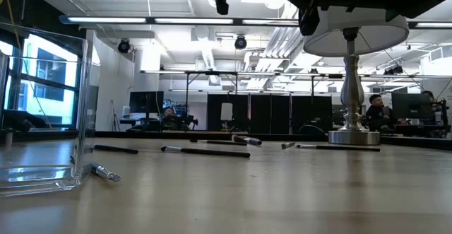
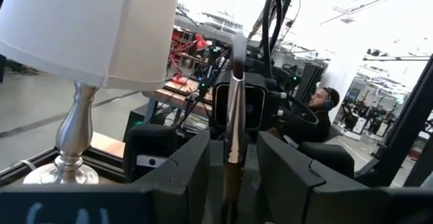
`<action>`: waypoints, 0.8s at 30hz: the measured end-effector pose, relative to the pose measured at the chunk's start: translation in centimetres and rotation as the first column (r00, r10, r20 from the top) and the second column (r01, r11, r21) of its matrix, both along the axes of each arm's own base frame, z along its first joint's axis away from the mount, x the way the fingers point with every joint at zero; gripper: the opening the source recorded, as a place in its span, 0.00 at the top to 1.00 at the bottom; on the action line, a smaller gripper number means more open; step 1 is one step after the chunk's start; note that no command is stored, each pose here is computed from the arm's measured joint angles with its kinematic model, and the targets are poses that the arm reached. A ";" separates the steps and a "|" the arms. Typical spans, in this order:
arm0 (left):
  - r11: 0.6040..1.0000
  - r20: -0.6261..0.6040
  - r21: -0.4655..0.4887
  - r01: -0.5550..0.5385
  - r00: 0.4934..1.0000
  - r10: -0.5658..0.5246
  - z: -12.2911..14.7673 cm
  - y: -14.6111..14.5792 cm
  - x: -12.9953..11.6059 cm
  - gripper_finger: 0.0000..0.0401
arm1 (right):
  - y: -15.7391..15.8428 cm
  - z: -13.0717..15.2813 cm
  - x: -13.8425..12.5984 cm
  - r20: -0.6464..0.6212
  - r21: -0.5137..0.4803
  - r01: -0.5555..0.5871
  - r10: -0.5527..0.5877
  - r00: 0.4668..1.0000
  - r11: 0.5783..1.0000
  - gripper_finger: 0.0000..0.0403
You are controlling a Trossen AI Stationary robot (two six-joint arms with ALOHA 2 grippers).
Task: Pick & Place Makeup Supplies
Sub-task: Put the silver makeup brush into the transparent organizer
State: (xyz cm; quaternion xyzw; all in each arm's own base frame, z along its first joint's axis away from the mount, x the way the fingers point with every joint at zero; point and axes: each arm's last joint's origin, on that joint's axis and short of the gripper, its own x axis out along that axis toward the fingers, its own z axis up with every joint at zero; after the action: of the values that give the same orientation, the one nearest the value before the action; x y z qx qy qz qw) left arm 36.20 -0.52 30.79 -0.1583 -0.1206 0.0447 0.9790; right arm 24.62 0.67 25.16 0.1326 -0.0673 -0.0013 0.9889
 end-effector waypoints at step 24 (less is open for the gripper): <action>1.000 -0.019 0.011 0.026 0.999 -0.026 -0.2 -0.1 0.0 0.95 | 0.0 -0.4 0.0 -0.038 -0.009 -0.001 0.001 0.999 1.000 0.88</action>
State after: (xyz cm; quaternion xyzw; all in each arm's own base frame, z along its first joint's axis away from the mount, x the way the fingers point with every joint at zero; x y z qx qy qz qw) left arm 36.24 -0.59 30.58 -0.1541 -0.1094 0.0326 0.9814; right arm 24.66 0.68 24.81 0.1281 -0.0484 -0.0031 0.9906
